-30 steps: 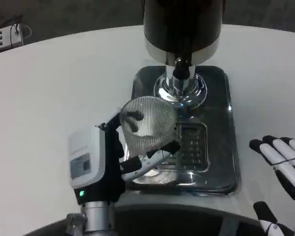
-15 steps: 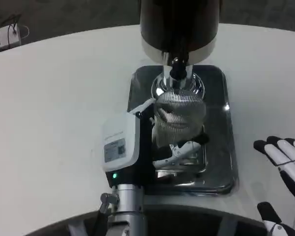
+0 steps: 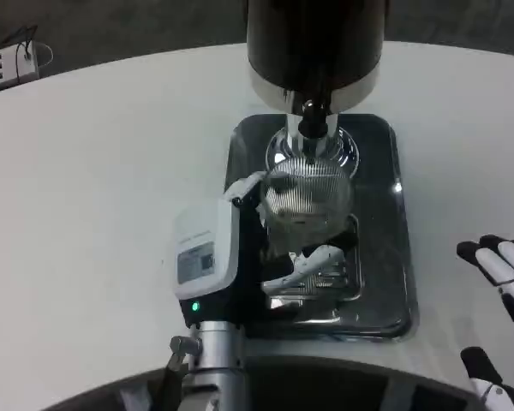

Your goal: Grasp the cup under the faucet to collect the drink, then remove the cup.

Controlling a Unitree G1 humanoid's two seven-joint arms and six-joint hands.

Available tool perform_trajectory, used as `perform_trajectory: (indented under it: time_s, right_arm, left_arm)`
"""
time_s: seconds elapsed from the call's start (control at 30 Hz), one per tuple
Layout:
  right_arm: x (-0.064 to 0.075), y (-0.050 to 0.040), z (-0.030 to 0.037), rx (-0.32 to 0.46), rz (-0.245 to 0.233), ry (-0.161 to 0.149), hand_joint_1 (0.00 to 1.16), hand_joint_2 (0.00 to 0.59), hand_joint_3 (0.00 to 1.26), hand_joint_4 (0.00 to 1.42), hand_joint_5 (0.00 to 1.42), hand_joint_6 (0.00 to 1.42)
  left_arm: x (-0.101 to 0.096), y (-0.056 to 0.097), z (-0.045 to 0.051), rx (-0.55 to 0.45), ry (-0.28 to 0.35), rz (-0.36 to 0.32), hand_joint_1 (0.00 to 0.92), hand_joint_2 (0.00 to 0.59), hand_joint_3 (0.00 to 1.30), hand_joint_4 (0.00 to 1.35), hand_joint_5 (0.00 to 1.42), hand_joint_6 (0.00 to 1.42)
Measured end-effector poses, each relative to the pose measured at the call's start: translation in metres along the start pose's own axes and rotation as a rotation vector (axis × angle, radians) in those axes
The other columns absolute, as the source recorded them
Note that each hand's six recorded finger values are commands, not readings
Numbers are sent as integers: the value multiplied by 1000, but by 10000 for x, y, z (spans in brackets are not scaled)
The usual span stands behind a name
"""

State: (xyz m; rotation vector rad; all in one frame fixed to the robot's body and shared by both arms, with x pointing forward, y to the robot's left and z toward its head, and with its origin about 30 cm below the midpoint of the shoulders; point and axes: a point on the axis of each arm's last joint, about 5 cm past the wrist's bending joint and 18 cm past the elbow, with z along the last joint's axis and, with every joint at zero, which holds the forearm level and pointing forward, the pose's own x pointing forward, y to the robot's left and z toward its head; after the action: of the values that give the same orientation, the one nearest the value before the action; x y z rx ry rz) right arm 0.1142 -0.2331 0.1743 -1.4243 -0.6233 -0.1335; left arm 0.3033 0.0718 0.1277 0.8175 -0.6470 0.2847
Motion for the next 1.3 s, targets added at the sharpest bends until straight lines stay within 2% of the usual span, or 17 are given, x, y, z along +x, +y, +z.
perform_trajectory:
  time_s: [0.17, 0.23, 0.43, 0.6, 0.7, 0.77, 0.87, 0.97, 1.07, 1.3]
  right_arm:
    - [-1, 0, 2, 3, -1, -2, 180, 500, 124, 106, 146, 229]
    - [-2, 2, 6, 5, -2, -2, 182, 500, 124, 106, 146, 229]
    - [-11, 2, 19, 11, -6, 4, 187, 499, 124, 106, 147, 232]
    - [-34, -1, 53, 22, -12, 13, 190, 499, 124, 106, 147, 234]
    - [-46, -4, 76, 29, -13, 11, 192, 499, 124, 106, 147, 235]
    - [-49, -2, 89, 35, -14, 10, 193, 499, 124, 106, 147, 235]
    - [-57, 6, 108, 46, -13, 9, 194, 499, 124, 106, 148, 235]
    - [-58, 16, 123, 55, -13, 8, 195, 499, 125, 106, 148, 235]
    - [-57, 27, 138, 66, -14, 6, 192, 501, 126, 106, 148, 235]
    - [-49, 39, 154, 77, -18, 2, 183, 505, 127, 106, 158, 242]
  left_arm:
    - [32, 39, -2, -14, -16, -38, 30, 0, 156, 83, 534, 616]
    - [28, 51, 4, -27, -13, -34, 3, 0, 150, 81, 534, 607]
    - [-55, 122, -5, -47, -19, -10, 0, 0, 137, 60, 511, 526]
    - [-196, 267, 8, -94, -6, 58, 0, 0, 137, 41, 460, 407]
    - [-215, 404, 20, -115, -1, 120, 0, 49, 161, 57, 438, 331]
    - [-214, 502, 39, -128, -2, 161, 0, 64, 158, 45, 371, 223]
    - [-231, 698, 110, -144, -14, 227, 0, 82, 93, 1, 250, 82]
    - [-225, 861, 206, -156, -30, 254, 0, 88, 41, 0, 177, 4]
    - [-210, 991, 333, -179, -54, 252, 0, 96, 1, 0, 120, 0]
    - [-159, 1174, 549, -210, -91, 254, 0, 125, 0, 0, 43, 0]
